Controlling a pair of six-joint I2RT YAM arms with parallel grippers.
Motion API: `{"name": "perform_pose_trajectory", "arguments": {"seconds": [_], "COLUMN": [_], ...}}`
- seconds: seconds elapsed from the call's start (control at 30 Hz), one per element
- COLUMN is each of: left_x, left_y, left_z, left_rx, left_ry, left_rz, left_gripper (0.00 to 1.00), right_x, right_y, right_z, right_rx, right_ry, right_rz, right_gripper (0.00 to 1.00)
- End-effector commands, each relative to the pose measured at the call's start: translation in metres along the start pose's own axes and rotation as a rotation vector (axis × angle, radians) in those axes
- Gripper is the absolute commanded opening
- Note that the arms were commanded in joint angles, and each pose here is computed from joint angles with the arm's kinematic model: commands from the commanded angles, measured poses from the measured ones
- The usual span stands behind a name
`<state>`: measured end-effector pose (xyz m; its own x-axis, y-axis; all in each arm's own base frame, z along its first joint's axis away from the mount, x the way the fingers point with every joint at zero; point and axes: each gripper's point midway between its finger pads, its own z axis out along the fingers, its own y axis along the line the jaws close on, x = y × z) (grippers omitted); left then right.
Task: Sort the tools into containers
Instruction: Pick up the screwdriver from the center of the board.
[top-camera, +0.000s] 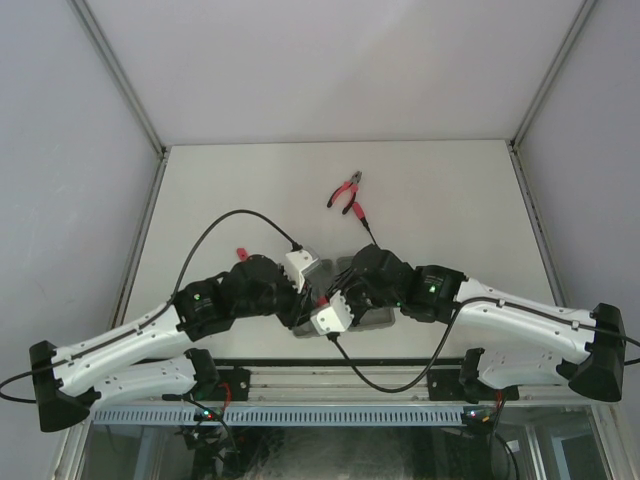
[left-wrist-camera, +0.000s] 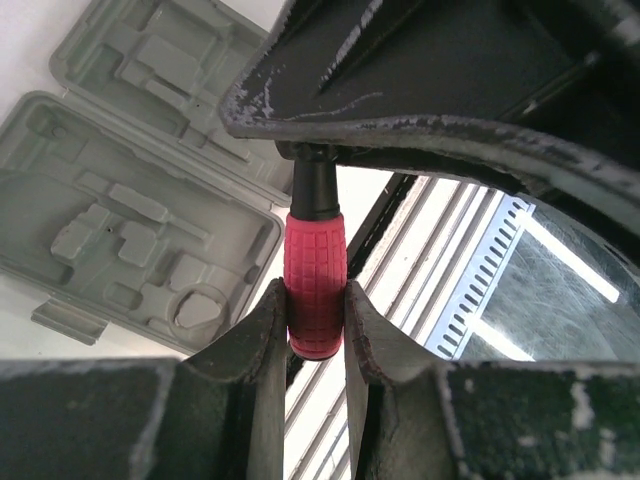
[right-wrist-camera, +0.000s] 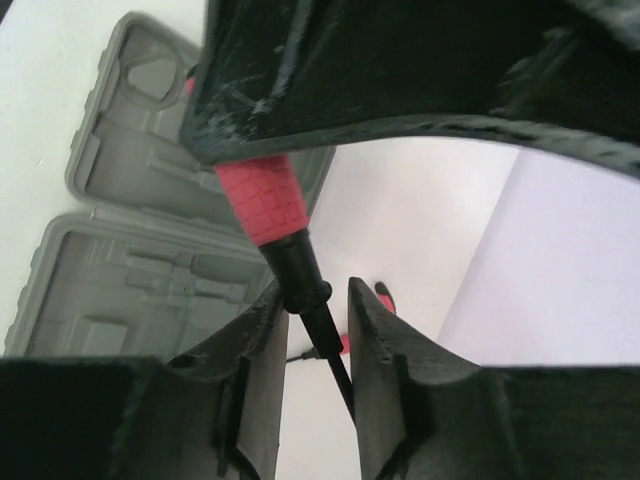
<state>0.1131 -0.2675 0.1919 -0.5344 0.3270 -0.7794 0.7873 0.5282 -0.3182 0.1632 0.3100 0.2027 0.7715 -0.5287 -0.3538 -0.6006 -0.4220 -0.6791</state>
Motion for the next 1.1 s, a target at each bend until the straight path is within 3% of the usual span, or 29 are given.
{"name": "perform_pose_trajectory", "arguments": {"seconds": [0.0, 0.1, 0.17, 0.37, 0.5, 0.73, 0.83, 1.07], "left_x": [-0.035, -0.035, -0.036, -0.041, -0.046, -0.072, -0.08, -0.086], "left_y": [-0.017, -0.016, -0.017, -0.014, -0.01, 0.016, 0.046, 0.056], "left_z": [-0.01, -0.011, -0.012, -0.017, -0.025, -0.061, -0.084, -0.12], "left_rx": [0.056, 0.052, 0.053, 0.034, 0.008, -0.149, -0.308, -0.345], "left_ry": [-0.102, -0.105, -0.112, -0.15, -0.196, -0.384, -0.502, -0.642], "left_rz": [0.041, 0.04, 0.041, 0.032, 0.017, -0.062, -0.172, -0.277], "left_gripper": [0.0, 0.07, 0.19, 0.65, 0.83, 0.92, 0.94, 0.94], "right_x": [-0.004, -0.003, -0.003, -0.005, -0.005, -0.004, -0.007, -0.008], "right_y": [-0.018, -0.019, -0.02, -0.021, -0.021, -0.031, -0.035, -0.052], "right_z": [-0.009, -0.01, -0.01, -0.015, -0.017, -0.026, -0.032, -0.052], "right_rx": [0.05, 0.057, 0.06, 0.077, 0.081, 0.172, 0.242, 0.482], "right_ry": [0.019, 0.027, 0.027, 0.013, 0.013, -0.001, -0.053, -0.185], "right_rz": [-0.023, -0.018, -0.011, 0.031, 0.05, 0.214, 0.332, 0.765], "right_gripper": [0.2, 0.07, 0.03, 0.0, 0.0, 0.0, 0.0, 0.0]}}
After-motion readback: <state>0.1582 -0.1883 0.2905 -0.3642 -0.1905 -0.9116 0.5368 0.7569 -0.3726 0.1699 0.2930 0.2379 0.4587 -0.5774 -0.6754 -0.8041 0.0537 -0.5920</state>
